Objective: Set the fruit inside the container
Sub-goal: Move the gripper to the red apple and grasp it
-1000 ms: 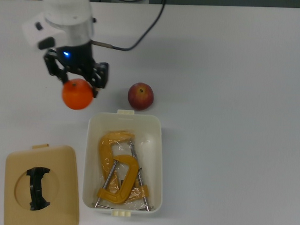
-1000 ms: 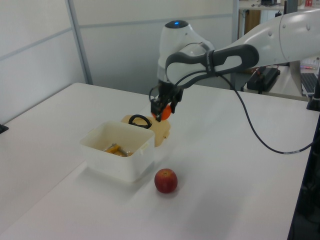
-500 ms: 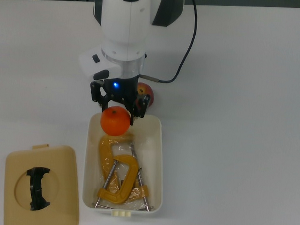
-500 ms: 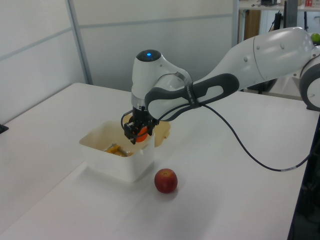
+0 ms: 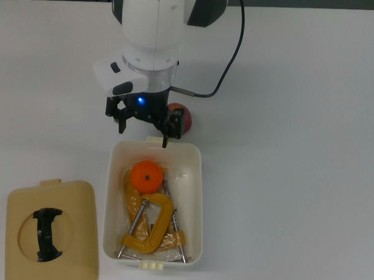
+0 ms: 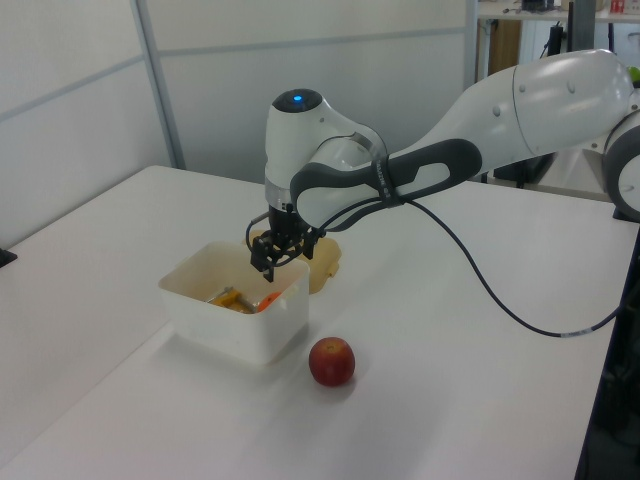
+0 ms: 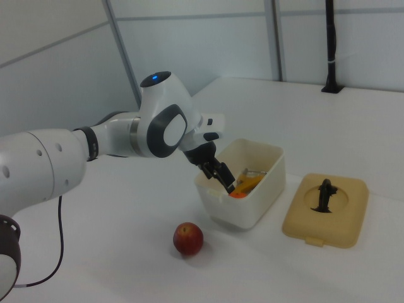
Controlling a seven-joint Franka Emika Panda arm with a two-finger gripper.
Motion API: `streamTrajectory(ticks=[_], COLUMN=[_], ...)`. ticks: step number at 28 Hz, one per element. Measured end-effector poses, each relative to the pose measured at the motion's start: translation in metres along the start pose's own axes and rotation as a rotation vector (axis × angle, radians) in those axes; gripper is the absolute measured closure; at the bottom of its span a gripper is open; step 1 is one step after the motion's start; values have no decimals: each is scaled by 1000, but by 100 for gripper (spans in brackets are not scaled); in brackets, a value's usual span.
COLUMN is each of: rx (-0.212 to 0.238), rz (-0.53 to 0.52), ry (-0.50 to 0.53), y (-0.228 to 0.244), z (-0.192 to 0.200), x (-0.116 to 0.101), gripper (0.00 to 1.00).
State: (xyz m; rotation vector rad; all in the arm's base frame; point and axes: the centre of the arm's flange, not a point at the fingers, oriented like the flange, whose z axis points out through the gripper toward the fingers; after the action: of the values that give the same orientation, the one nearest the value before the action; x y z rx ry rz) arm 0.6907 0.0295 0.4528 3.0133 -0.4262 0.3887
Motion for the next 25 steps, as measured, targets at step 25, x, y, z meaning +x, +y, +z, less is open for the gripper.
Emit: streamTrajectory(ticks=[25], rx=[-60], rz=[-292], ry=[-166], y=[-50], z=[75], x=[-131], gripper=[0])
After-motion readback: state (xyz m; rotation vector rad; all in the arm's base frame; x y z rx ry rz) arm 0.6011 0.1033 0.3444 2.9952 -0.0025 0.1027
